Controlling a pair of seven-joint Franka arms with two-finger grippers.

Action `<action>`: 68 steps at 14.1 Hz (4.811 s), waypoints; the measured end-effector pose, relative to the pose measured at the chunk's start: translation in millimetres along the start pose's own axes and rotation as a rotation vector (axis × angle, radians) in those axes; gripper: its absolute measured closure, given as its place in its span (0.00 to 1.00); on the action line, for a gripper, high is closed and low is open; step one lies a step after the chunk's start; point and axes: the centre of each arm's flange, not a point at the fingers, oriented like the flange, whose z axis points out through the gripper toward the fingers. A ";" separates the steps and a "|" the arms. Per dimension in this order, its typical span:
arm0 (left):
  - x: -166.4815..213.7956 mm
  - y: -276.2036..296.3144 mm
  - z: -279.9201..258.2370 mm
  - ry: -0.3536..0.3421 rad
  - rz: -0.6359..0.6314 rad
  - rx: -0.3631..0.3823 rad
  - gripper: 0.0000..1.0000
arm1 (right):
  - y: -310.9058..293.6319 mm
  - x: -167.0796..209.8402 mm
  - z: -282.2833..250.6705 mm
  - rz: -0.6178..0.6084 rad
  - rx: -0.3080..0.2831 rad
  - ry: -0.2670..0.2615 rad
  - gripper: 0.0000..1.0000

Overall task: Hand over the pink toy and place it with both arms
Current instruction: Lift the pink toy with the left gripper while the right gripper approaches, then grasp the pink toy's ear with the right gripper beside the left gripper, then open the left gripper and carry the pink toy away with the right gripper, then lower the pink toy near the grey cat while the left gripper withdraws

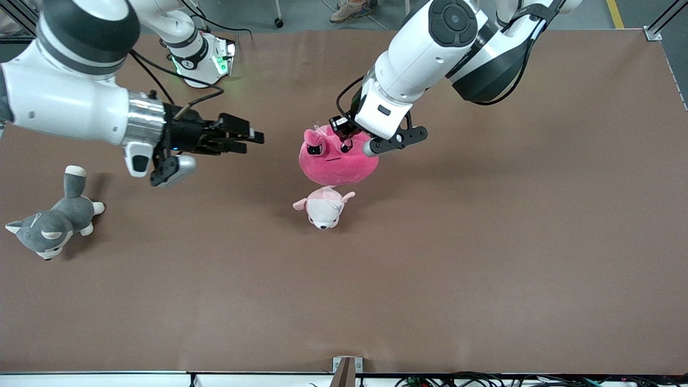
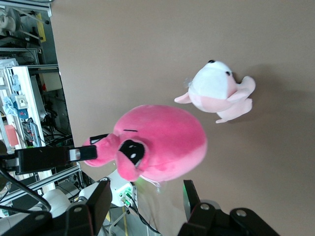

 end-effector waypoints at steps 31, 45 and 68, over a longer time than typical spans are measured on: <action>-10.3 9.6 -5.2 0.001 -0.010 -0.018 0.93 | -19.7 3.4 104.7 0.023 -0.048 -0.093 0.90; 36.6 -12.9 -33.7 0.101 -0.009 0.039 0.00 | -1.3 -12.9 -15.6 -0.010 -0.166 -0.085 0.91; 222.0 -239.8 -212.3 0.234 0.318 0.490 0.00 | 376.7 80.9 -97.7 -0.125 -0.078 -0.087 0.91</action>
